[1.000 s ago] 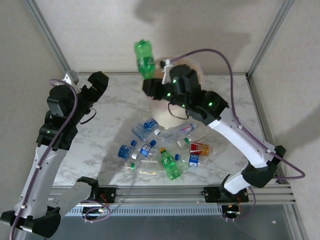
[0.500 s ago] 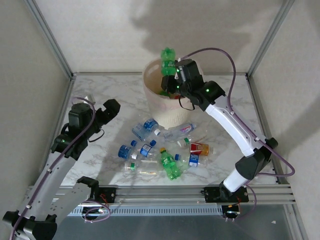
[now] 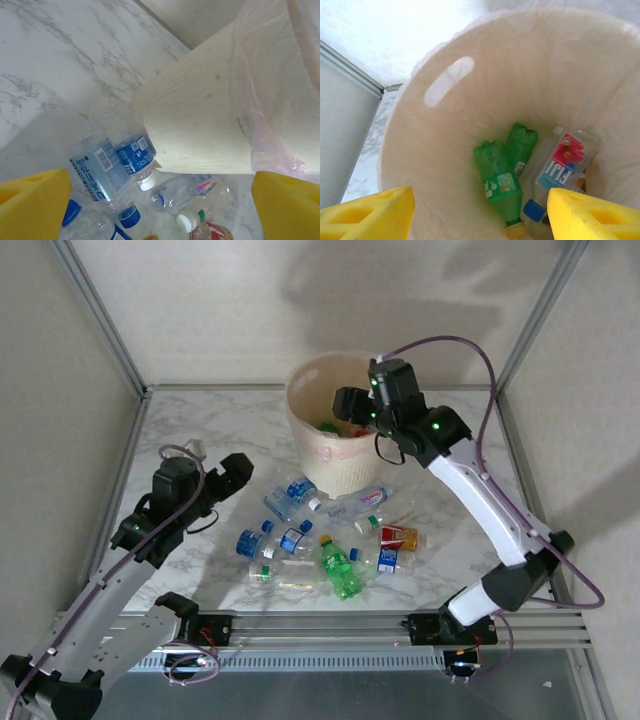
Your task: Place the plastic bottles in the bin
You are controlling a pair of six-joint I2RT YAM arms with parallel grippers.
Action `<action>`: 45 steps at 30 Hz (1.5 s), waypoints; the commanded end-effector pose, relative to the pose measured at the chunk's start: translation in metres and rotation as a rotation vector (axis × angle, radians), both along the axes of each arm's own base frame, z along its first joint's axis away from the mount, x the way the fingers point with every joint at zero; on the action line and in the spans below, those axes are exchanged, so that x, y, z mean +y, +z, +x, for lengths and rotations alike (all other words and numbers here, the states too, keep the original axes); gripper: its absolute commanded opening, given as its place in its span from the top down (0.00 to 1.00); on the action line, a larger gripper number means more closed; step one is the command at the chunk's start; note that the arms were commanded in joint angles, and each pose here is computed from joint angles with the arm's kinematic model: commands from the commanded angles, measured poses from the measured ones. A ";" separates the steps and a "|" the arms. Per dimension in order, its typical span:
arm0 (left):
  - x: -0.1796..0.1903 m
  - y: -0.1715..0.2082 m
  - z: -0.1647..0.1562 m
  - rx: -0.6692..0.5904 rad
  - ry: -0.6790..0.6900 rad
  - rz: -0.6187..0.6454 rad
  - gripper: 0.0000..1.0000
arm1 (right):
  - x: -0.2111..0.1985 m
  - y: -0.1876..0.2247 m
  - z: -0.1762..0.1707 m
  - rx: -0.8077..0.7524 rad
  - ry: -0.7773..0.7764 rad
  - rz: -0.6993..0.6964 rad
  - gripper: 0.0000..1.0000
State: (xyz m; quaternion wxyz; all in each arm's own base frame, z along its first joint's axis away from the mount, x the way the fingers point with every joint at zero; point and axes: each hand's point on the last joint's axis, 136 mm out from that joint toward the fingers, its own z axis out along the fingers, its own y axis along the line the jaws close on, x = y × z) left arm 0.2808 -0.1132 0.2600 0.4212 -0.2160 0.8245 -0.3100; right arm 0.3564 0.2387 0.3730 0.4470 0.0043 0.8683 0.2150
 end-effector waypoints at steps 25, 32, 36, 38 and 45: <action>-0.007 -0.042 0.016 0.078 0.058 0.065 0.09 | -0.143 -0.258 -0.140 0.549 -0.412 -0.273 0.03; -0.008 -0.046 0.017 0.087 0.054 0.067 0.09 | -0.134 -0.278 -0.147 0.590 -0.402 -0.198 0.06; -0.009 -0.049 0.017 0.095 0.050 0.071 0.09 | -0.117 -0.280 -0.157 0.602 -0.290 -0.170 0.04; -0.009 -0.051 0.017 0.097 0.051 0.070 0.09 | -0.102 -0.274 -0.165 0.582 -0.210 -0.152 0.03; -0.009 -0.060 0.017 0.112 0.067 0.049 0.10 | -0.019 -0.244 -0.197 0.534 0.175 -0.124 0.14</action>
